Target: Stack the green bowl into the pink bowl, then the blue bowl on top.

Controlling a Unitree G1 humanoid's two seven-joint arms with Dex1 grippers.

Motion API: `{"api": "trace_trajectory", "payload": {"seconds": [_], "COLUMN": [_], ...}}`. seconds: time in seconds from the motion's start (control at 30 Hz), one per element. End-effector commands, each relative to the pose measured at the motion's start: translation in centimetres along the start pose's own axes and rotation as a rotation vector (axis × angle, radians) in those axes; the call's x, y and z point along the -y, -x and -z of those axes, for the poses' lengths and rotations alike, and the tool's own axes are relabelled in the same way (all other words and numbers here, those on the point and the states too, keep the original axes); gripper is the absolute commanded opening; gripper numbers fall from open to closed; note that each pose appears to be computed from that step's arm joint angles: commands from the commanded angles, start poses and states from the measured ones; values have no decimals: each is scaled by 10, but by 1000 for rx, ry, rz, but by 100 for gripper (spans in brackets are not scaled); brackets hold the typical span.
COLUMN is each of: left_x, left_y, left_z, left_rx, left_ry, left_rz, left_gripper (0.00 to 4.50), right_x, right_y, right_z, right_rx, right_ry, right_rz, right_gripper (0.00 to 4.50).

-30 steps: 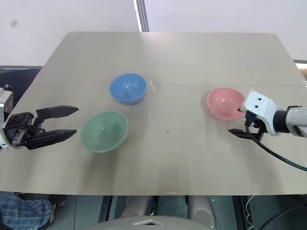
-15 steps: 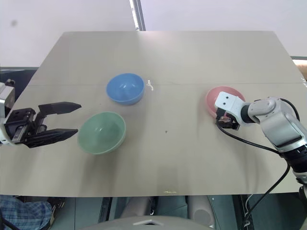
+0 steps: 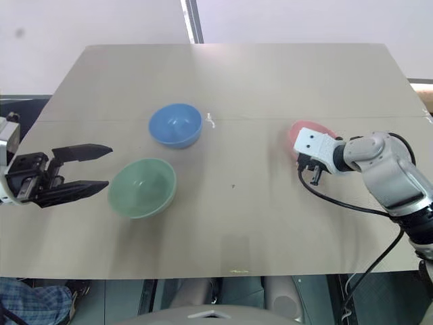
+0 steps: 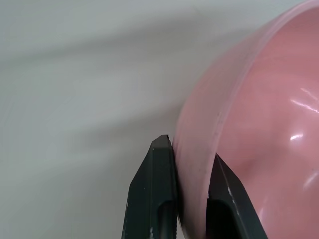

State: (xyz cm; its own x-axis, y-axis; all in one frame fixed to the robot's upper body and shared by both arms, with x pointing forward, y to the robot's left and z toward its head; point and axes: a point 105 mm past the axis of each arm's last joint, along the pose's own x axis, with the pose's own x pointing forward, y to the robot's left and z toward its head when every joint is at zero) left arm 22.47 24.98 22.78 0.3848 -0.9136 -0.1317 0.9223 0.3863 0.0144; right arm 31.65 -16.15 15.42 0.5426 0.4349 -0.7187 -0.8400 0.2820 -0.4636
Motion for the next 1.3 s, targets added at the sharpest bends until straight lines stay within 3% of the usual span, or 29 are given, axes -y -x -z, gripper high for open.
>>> {"api": "trace_trajectory", "payload": {"seconds": [0.03, 0.23, 0.5, 0.53, 0.73, 0.87, 1.03, 1.3], "left_x": [1, -1, -3, -3, -2, -2, -2, -5], "left_y": [1, -1, -2, -2, -2, -2, -2, 0], "left_z": [-5, -4, -3, -3, -1, -1, -1, 3], "left_rx": [-10, -15, -17, -16, -14, -16, -18, -47], "left_ry": [-29, -25, -22, -19, -15, -17, -19, -30], "left_rz": [12, 19, 19, 18, 13, 9, 3, -42], "left_gripper": [450, 450, 450, 450, 450, 450, 450, 450], "right_x": [-14, -53, -79, -81, -72, -67, -55, -19], "right_y": [9, 4, 2, 2, 4, 17, 50, 111], "right_z": [-57, -103, -110, -109, -115, -115, -112, -64], "right_rx": [169, 292, 306, 303, 323, 346, 497, 748], "right_ry": [197, 401, 456, 461, 448, 367, 89, -275], "right_rz": [2, -54, -153, -167, -125, -159, -259, -178], "right_gripper": [7, 7, 7, 96, 319, 319, 319, 319]}}
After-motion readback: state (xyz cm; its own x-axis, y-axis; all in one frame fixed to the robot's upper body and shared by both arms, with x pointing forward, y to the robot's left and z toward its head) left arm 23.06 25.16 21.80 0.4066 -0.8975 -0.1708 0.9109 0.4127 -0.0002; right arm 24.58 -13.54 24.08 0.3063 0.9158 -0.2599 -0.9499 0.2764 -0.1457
